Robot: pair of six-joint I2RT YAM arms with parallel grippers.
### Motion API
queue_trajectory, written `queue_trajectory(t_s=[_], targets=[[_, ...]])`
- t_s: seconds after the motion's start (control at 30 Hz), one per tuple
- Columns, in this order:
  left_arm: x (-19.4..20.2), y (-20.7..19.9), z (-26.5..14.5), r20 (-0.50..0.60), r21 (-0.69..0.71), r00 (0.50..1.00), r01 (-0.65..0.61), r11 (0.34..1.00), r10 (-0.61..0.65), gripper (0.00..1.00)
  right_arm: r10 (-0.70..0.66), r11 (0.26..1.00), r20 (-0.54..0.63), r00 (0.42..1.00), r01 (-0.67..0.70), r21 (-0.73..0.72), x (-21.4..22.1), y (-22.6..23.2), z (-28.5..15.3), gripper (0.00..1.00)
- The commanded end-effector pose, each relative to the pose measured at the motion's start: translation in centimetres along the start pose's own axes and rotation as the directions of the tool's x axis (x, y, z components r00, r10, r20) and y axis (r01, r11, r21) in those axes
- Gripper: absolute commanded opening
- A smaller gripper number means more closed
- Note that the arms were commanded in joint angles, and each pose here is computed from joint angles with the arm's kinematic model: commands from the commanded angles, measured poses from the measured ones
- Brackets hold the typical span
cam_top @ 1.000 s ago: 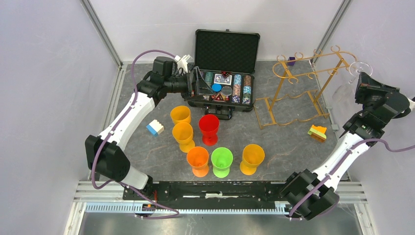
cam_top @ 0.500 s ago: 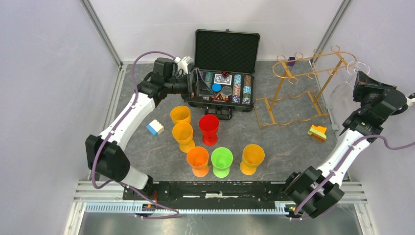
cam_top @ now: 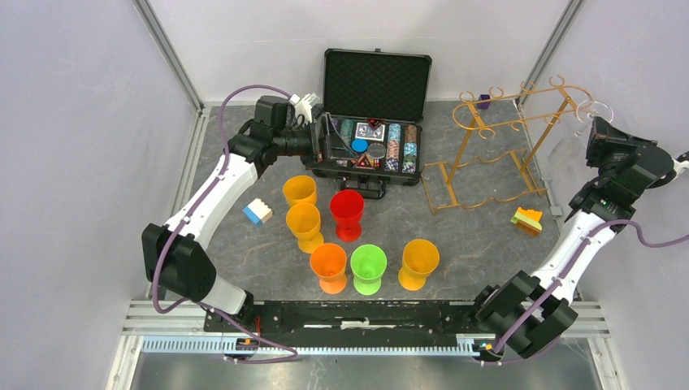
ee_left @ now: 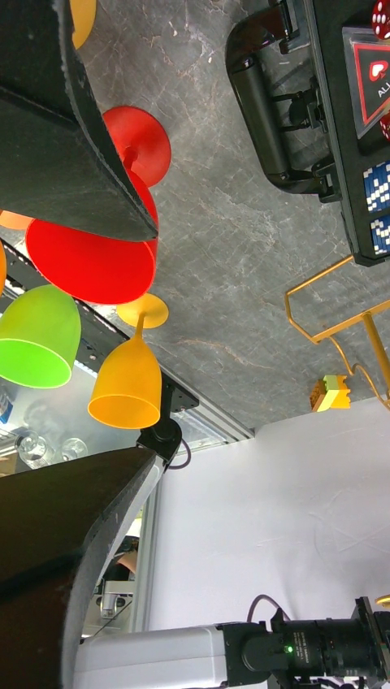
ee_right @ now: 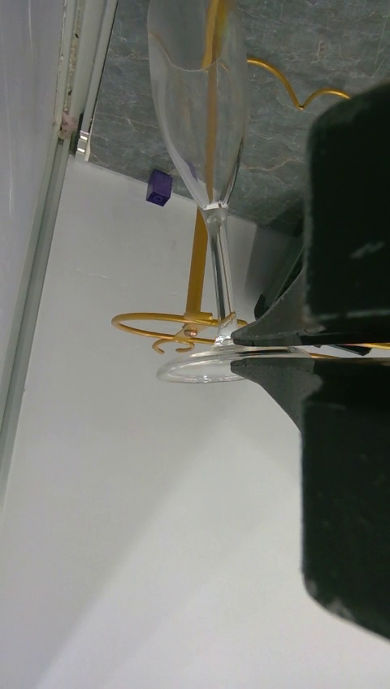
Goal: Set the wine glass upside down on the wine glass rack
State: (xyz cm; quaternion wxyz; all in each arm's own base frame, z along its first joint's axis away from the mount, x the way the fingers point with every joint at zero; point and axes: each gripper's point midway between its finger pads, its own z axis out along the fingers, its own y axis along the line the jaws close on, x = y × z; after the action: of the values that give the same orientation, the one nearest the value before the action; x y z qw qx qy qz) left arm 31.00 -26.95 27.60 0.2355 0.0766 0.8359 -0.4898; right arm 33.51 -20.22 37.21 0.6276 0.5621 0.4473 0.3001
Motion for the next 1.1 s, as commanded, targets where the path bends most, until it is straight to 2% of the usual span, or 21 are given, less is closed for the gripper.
queue_trajectory(t_s=[0.0,0.9,1.07], targets=[[-0.2,-0.9,-0.3,0.012,0.040,0.997,-0.078,0.996,0.078,1.00,-0.022,0.997,0.003,1.000,0.022,-0.079,-0.3,2.8,0.5,0.00],[0.1,-0.4,-0.1,0.005,0.032,0.997,-0.075,0.997,0.075,1.00,-0.052,0.997,-0.055,0.997,0.049,-0.053,1.2,2.8,2.4,0.01],[0.3,-0.3,-0.1,0.002,0.032,0.997,-0.074,0.997,0.074,1.00,-0.068,0.997,-0.057,0.996,0.065,-0.040,1.4,2.4,2.3,0.07]])
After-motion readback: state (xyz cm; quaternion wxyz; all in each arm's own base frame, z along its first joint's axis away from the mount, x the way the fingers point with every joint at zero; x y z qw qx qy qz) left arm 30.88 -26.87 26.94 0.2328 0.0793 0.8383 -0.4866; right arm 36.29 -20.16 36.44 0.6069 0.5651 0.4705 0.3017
